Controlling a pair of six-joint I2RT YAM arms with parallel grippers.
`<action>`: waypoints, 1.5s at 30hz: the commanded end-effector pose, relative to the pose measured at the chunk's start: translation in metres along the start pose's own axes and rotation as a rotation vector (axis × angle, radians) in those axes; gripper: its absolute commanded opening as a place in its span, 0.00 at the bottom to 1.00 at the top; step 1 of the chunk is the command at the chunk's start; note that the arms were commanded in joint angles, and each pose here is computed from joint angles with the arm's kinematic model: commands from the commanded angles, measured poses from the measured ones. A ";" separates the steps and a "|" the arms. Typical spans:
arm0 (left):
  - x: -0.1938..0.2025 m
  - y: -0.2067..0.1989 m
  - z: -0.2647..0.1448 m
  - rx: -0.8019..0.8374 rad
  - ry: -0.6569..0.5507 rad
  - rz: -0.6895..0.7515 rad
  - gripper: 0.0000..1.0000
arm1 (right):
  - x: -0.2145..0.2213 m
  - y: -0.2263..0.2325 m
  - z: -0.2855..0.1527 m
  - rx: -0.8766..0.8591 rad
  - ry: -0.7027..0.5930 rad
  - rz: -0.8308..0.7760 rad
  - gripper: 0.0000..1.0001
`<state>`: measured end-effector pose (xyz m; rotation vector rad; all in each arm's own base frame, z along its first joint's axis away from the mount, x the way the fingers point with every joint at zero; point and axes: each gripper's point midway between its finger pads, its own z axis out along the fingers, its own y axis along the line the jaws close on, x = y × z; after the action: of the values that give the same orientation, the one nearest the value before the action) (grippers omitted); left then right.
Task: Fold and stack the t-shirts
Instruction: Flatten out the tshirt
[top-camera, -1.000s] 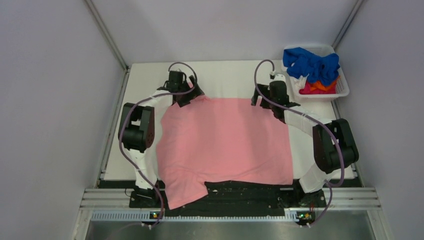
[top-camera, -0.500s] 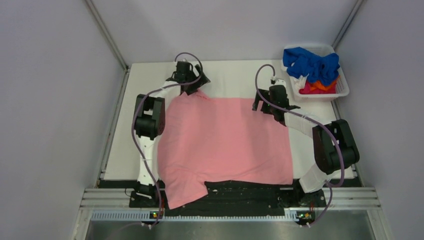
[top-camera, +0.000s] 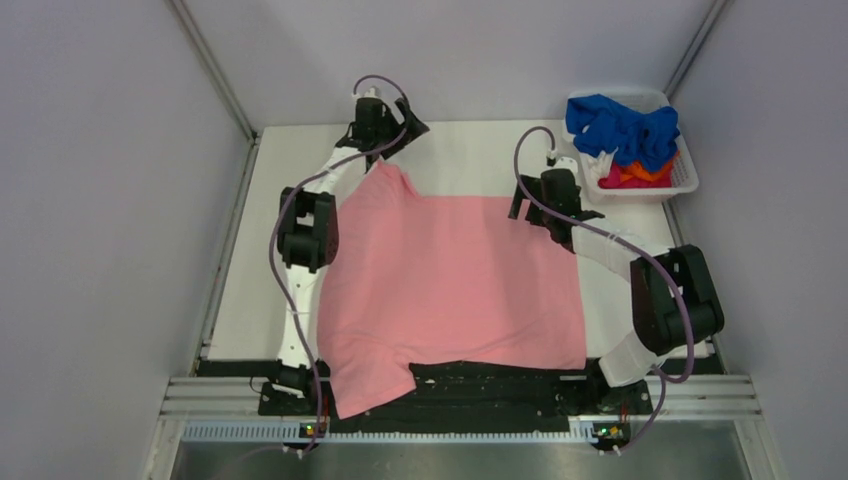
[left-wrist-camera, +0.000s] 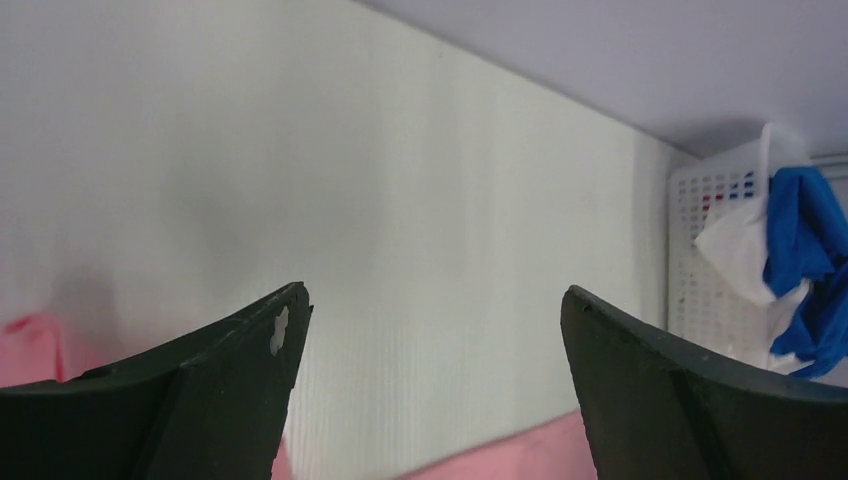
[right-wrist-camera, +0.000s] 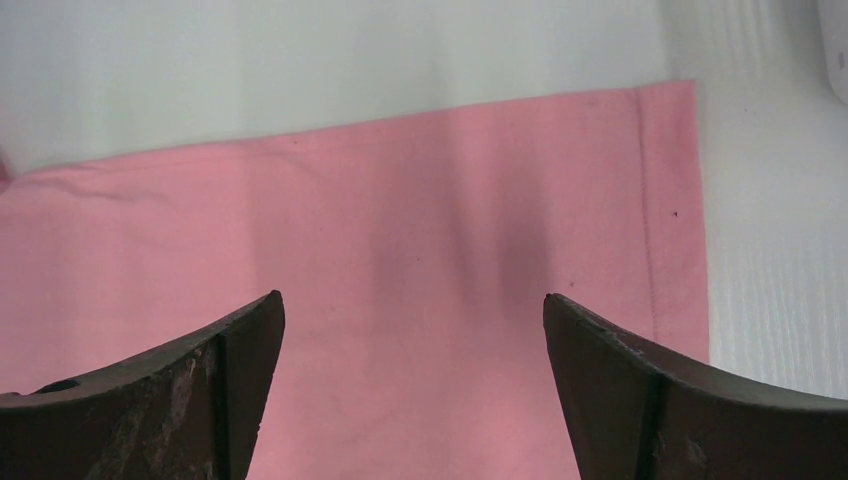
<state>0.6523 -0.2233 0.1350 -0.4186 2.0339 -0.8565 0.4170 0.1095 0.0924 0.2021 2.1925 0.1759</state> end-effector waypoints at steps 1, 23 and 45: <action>-0.015 -0.026 -0.071 -0.029 -0.018 0.101 0.99 | -0.023 0.008 -0.012 -0.034 -0.061 0.018 0.99; 0.075 0.025 -0.050 -0.179 0.109 0.034 0.99 | -0.003 0.005 -0.008 -0.039 -0.039 0.032 0.99; 0.015 -0.054 -0.069 -0.157 0.037 0.225 0.99 | -0.016 -0.013 -0.014 0.053 -0.059 0.033 0.99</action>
<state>0.6073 -0.2696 0.1074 -0.3288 2.2026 -0.7116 0.4037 0.0969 0.0703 0.2448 2.2372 0.1190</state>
